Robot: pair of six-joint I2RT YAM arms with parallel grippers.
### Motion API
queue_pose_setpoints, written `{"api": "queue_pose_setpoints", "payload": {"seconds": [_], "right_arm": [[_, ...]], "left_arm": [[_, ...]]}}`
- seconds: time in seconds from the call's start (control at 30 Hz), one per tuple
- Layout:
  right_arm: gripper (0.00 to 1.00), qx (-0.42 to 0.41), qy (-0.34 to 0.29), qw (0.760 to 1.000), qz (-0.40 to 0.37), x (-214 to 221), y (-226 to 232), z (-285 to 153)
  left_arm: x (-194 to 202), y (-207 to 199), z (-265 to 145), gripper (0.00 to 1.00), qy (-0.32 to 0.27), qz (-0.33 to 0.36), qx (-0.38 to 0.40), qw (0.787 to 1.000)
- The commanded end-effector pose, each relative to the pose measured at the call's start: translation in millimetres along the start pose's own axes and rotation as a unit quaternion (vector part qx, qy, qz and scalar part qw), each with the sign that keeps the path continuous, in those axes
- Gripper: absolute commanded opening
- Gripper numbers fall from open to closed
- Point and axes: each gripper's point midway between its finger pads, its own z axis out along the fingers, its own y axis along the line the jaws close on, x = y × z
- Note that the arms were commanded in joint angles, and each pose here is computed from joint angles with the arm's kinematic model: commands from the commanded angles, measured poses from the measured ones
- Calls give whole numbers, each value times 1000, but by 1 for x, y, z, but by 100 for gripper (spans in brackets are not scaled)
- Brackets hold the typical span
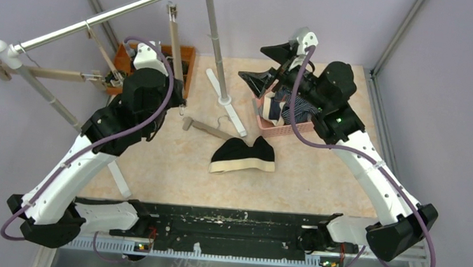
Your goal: Remove the underwear clipped to the hanger
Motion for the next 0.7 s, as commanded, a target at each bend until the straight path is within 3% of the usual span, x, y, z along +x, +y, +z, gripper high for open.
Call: {"api": "queue_pose_setpoints", "payload": {"seconds": [0.0, 0.4, 0.67], "right_arm": [[96, 30, -27, 999, -28, -17, -6, -13], [97, 29, -24, 999, -31, -16, -8, -9], [97, 28, -25, 999, -28, -17, -7, -11]], "left_arm": [[-23, 41, -4, 0, -47, 42, -115, 991], [-102, 18, 18, 0, -254, 63, -136, 956], [-131, 16, 18, 0, -326, 67, -169, 928]]}}
